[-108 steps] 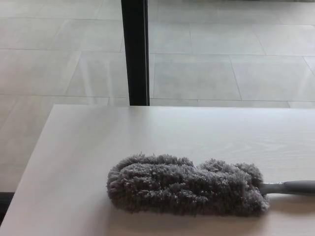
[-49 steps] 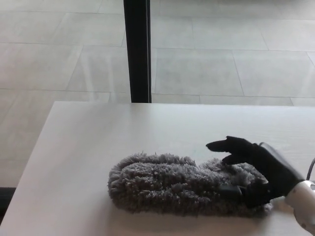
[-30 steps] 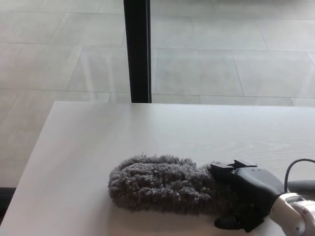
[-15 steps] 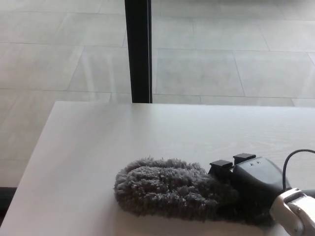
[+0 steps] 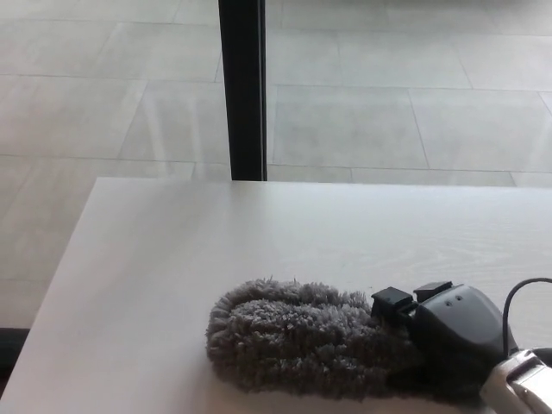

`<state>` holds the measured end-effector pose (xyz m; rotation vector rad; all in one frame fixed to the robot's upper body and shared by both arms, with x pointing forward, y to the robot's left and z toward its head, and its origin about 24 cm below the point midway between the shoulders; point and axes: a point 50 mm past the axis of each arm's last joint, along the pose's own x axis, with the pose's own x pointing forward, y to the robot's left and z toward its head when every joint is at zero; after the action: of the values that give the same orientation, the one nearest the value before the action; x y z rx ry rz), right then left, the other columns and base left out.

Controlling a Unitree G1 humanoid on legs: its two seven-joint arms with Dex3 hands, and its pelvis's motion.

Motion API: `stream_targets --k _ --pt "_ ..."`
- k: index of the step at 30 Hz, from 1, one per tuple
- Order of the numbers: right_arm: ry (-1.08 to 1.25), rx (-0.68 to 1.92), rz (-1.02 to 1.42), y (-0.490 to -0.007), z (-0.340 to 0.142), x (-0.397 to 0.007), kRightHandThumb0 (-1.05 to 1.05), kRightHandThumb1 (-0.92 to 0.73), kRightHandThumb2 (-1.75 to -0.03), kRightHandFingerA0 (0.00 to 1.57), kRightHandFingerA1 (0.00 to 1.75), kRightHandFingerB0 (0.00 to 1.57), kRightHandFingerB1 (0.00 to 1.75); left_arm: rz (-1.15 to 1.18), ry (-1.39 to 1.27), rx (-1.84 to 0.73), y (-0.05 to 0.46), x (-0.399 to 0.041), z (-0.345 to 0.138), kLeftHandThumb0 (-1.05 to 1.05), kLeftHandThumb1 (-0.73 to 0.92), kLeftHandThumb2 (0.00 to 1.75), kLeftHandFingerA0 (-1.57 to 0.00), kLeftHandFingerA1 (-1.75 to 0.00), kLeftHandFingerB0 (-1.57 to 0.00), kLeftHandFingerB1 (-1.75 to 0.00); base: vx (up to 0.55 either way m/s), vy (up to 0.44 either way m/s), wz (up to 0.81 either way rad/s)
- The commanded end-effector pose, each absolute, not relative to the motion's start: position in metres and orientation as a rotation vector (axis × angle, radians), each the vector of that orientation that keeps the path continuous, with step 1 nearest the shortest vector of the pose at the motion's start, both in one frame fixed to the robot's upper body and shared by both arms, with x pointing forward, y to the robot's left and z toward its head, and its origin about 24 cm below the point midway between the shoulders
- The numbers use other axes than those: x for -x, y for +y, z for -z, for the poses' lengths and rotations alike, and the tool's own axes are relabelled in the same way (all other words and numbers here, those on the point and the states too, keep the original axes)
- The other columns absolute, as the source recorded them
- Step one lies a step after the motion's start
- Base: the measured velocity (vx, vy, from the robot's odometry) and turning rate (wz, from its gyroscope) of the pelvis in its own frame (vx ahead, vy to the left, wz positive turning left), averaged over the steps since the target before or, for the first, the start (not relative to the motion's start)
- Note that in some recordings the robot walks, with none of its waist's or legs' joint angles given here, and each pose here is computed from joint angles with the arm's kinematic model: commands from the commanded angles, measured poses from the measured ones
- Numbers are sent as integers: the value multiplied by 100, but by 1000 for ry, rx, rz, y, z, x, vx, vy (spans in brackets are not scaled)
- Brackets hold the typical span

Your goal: The robot uses its right hand to pick up the duster kept in the middle of the desk and use it to wipe the desk by swiping its surface twice

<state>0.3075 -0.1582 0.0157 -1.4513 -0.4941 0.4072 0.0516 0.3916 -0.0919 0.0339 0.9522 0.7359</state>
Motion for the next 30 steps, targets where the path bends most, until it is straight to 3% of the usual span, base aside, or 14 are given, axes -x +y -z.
stream_targets --k 1,5,6,12,16,17,19,20,21,24,25,28,29,30 --pt "-708 1468 -583 -175 32 -247 -38 -72 -78 100 175 64 138 -725 900 -14 403 -54 82 -45 64 60 -72 -62 -62 -53 0 0 0" --pt "-846 1451 -624 -164 36 -239 -34 -67 -82 96 175 67 132 -688 914 -51 403 -54 82 -46 67 60 -68 -58 -58 -50 0 0 0" --pt "-886 1468 -657 -159 37 -239 -30 -59 -86 122 169 73 129 -699 914 -31 403 -55 82 -47 65 59 -70 -60 -58 -50 0 0 0" --pt "-731 1552 -704 -165 41 -250 -35 -65 -92 93 175 74 151 -678 909 -46 403 -55 81 -47 68 60 -68 -56 -58 -46 0 0 0" --pt "-657 1654 -666 -183 40 -259 -32 -55 -87 123 167 85 125 -693 899 -20 404 -56 80 -46 66 60 -69 -56 -58 -47 0 0 0" --pt "-622 1683 -655 -188 41 -260 -45 -55 -103 123 136 84 106 -688 901 -24 404 -56 80 -45 68 60 -68 -54 -57 -47 0 0 0" --pt "-571 1725 -635 -195 41 -262 -45 -55 -103 123 136 84 106 -679 899 -32 405 -57 79 -45 68 60 -68 -54 -57 -47 0 0 0" --pt "-460 1758 -600 -210 42 -264 -37 -65 -77 98 175 63 144 -678 897 -25 404 -57 79 -45 67 60 -68 -53 -57 -46 0 0 0" --pt "-413 1771 -586 -216 42 -264 -37 -65 -77 98 175 63 144 -677 896 -21 404 -57 79 -45 67 60 -68 -53 -57 -46 0 0 0" --pt "-231 1843 -532 -238 43 -267 -46 -61 -73 83 159 80 116 -661 887 -44 403 -56 79 -46 69 60 -67 -53 -58 -46 0 0 0" --pt "-191 1829 -474 -242 43 -268 -40 -47 -95 112 129 84 101 -661 889 -44 404 -55 79 -47 70 61 -65 -52 -57 -45 0 0 0" --pt "-37 1778 -322 -255 43 -268 -42 -48 -94 117 133 85 104 -665 895 -44 404 -53 80 -45 70 61 -67 -51 -56 -45 0 0 0" --pt "88 1739 -225 -264 42 -271 -33 -66 -67 88 175 75 132 -663 895 -36 403 -53 80 -44 72 61 -64 -53 -54 -45 0 0 0" --pt "228 1637 -97 -274 41 -273 -29 -68 -68 86 175 74 124 -661 896 -33 403 -52 80 -45 72 61 -64 -53 -54 -45 0 0 0"
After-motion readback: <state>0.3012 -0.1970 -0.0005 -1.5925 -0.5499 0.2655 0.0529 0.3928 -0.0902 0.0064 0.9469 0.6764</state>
